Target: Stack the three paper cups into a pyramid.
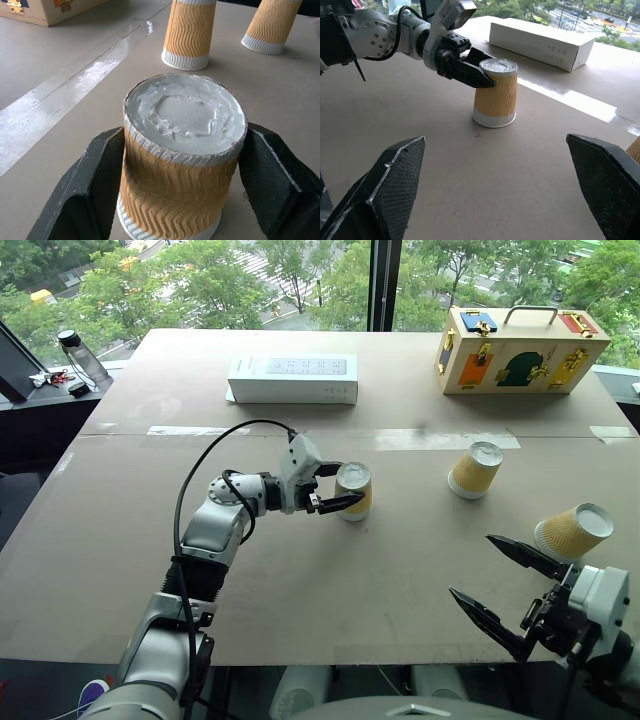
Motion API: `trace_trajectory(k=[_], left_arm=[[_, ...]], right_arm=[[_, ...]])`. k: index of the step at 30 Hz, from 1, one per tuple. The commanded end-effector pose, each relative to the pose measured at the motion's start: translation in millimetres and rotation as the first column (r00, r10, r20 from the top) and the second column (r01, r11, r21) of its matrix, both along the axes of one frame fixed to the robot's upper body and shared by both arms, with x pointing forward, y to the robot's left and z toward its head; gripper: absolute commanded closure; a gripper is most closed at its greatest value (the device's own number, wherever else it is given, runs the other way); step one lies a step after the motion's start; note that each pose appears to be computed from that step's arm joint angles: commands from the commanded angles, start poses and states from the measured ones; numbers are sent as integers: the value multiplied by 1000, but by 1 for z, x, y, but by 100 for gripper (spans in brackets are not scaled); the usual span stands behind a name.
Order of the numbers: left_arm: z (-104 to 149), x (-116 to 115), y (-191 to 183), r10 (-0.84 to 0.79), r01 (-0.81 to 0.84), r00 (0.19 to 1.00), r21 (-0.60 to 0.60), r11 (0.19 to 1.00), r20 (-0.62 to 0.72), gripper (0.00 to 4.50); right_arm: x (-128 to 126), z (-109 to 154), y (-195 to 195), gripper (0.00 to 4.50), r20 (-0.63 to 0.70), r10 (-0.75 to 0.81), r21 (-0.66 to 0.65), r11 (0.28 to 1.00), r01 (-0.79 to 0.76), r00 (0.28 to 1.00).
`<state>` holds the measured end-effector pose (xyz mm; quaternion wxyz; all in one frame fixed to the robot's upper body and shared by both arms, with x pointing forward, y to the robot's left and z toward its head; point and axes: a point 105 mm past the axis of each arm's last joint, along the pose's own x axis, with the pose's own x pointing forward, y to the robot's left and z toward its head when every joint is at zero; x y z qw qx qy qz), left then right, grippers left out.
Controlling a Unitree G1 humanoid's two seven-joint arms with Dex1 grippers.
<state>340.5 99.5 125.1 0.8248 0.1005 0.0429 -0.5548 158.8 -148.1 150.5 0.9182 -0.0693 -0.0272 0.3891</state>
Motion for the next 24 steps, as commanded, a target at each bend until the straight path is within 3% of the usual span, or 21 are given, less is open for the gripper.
trace_trajectory(k=[1,4,6,9,13,16,19,24], left_arm=[[15,5,0,23,-20,998,-47,999,53,5],[29,3,7,42,-33,996,-111,993,78,5],[50,-8,22,28,-14,998,-220,975,63,5],[80,-33,36,-28,42,999,-340,940,45,5],[96,-74,22,-178,179,983,-337,924,36,5],[98,-101,7,-312,292,950,-322,901,-11,5],[94,-117,0,-368,347,930,-285,894,-22,5],[83,-126,1,-393,366,918,-258,894,-57,5]], right_arm=[[1,11,1,0,48,-37,15,999,36,998],[9,21,-4,0,89,-107,42,994,104,990],[24,46,-16,0,169,-245,120,967,226,955],[48,65,-39,0,230,-391,106,920,376,891],[75,57,-101,0,194,-637,-56,752,656,746],[75,43,-131,0,120,-717,-119,676,727,686],[71,29,-147,0,68,-757,-177,631,755,649],[66,12,-153,0,-53,-772,-178,632,755,634]])
